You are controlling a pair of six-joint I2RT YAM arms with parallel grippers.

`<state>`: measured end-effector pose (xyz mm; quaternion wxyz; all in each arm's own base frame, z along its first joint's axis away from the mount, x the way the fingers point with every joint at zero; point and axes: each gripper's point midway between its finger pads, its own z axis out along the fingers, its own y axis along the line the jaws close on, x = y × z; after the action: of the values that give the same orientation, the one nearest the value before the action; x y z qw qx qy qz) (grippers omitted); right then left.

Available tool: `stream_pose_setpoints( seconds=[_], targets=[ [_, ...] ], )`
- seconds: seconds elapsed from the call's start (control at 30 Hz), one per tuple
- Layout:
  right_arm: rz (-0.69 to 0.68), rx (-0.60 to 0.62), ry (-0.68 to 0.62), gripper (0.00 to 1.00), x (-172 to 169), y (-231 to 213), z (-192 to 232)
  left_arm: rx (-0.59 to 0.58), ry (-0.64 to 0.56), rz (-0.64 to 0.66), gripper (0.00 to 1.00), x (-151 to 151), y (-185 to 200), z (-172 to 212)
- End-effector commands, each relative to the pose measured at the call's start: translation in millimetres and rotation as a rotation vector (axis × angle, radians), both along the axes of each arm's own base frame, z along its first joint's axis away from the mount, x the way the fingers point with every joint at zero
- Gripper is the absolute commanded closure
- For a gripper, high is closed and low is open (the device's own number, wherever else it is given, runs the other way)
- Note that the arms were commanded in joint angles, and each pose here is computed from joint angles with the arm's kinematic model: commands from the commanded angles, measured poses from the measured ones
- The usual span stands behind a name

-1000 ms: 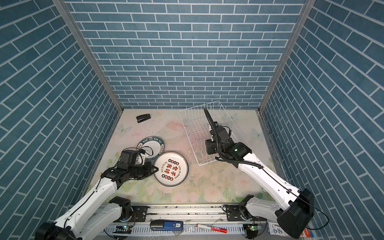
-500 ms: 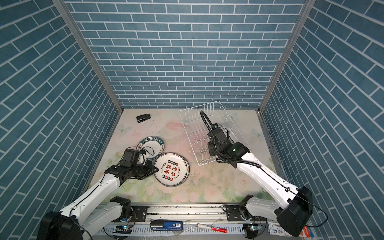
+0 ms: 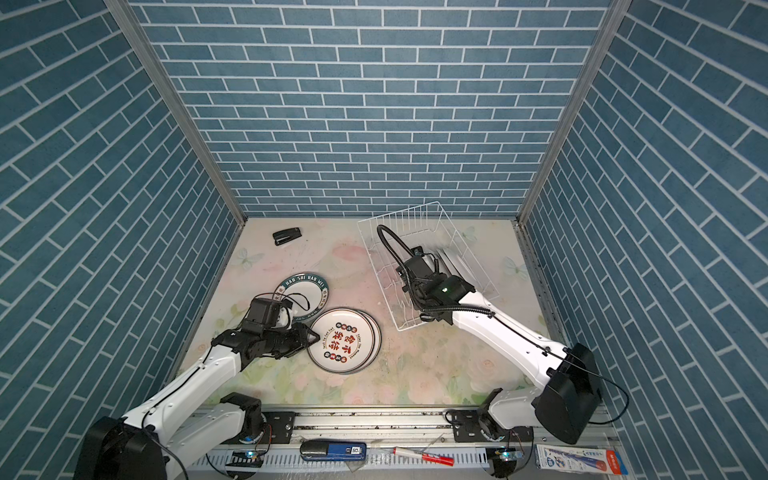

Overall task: Unload the plates from the dish rack
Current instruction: 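Set the plate on the first plate, open left gripper while right returns to rack, then close the right gripper on the rim of the next rack plate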

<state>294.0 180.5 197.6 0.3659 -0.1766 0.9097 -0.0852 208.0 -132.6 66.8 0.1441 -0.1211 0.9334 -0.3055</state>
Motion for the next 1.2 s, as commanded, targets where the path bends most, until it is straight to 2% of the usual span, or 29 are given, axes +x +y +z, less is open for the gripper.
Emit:
stream_pose_setpoints(
  seconds=[0.0,0.63,0.77,0.87,1.07,1.17],
  targets=[
    [-0.011,-0.046,-0.052,0.49,3.7,-4.8,20.6,0.021,0.003,-0.009,0.54,-0.1,1.4,-2.0],
    [-0.024,-0.118,-0.060,0.49,7.9,-8.9,21.8,0.093,0.011,-0.066,0.42,4.7,-9.5,-3.4],
    [-0.012,-0.114,-0.056,0.49,10.9,-2.8,18.6,0.098,0.014,-0.070,0.37,5.6,-10.2,-2.7],
    [-0.009,-0.132,-0.049,0.49,14.2,-0.8,13.9,0.124,0.005,-0.064,0.28,6.0,-5.7,0.1],
    [-0.016,-0.154,-0.037,0.49,20.3,3.6,4.3,0.199,-0.046,-0.029,0.23,15.0,7.4,10.2],
    [-0.026,-0.173,-0.034,0.50,24.2,2.0,0.8,0.198,-0.068,-0.025,0.22,19.3,6.8,14.1]
  ],
)
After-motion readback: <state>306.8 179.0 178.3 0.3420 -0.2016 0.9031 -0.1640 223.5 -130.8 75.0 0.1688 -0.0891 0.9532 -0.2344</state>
